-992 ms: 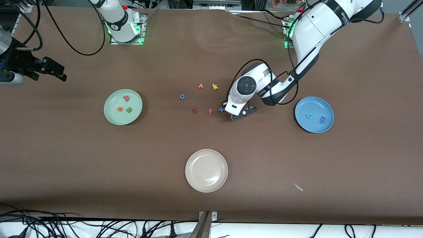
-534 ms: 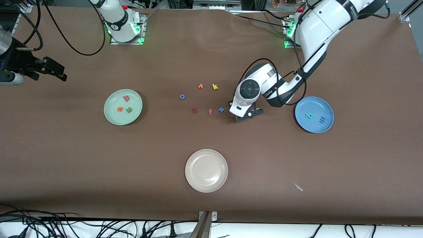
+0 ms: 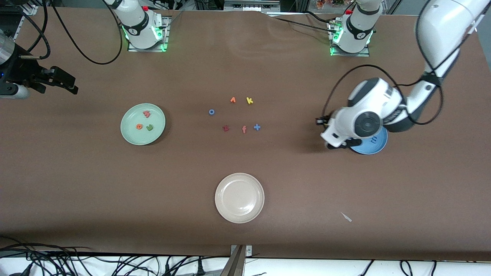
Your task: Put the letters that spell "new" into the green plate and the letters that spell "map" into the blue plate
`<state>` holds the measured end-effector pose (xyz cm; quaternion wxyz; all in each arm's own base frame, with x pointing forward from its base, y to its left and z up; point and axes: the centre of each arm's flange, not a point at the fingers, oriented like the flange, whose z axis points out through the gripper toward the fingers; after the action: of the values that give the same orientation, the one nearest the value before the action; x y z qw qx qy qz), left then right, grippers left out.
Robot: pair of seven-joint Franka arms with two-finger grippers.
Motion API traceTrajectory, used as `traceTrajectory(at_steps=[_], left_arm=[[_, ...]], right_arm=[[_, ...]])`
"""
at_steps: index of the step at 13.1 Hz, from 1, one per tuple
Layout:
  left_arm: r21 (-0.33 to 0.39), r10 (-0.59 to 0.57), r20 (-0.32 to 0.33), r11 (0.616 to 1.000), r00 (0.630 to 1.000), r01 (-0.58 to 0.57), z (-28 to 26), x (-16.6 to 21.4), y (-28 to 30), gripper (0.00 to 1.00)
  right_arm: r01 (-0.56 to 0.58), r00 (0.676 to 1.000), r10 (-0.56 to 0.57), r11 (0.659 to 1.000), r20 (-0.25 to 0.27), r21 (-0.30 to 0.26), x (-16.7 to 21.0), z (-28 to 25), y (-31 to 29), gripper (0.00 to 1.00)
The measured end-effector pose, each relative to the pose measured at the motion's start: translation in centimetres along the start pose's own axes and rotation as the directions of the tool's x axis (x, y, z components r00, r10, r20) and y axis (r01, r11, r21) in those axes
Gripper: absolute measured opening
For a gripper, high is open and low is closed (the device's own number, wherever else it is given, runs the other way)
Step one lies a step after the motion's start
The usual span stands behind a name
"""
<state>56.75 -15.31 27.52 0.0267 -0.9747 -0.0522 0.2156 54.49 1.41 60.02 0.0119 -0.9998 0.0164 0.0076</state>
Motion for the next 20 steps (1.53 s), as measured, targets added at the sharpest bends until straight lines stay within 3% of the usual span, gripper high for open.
traceTrajectory(at_steps=[7, 13, 15, 17, 20], left_arm=[[0.131, 0.178, 0.035, 0.975, 0.983, -0.181, 5.3, 3.9, -10.8, 0.26], [0.123, 0.217, 0.096, 0.966, 0.971, -0.228, 8.4, 5.1, -14.7, 0.26], [0.112, 0.218, 0.099, 0.967, 0.971, -0.228, 8.7, 5.3, -15.4, 0.32], [0.109, 0.217, 0.083, 0.968, 0.973, -0.225, 8.0, 5.5, -15.4, 0.52], [0.121, 0.209, 0.016, 0.970, 0.978, -0.210, 2.6, 6.1, -14.9, 0.85]], right_arm=[[0.000, 1.000, 0.000, 1.000, 0.001, 0.000, 0.0, 0.0, 0.0, 1.00], [0.000, 1.000, 0.000, 1.000, 0.002, 0.000, 0.0, 0.1, 0.0, 1.00], [0.000, 1.000, 0.000, 1.000, 0.002, 0.000, 0.0, 0.1, 0.0, 1.00], [0.000, 1.000, 0.000, 1.000, 0.002, 0.000, 0.0, 0.1, 0.0, 1.00], [0.000, 1.000, 0.000, 1.000, 0.002, 0.000, 0.0, 0.0, 0.0, 1.00]])
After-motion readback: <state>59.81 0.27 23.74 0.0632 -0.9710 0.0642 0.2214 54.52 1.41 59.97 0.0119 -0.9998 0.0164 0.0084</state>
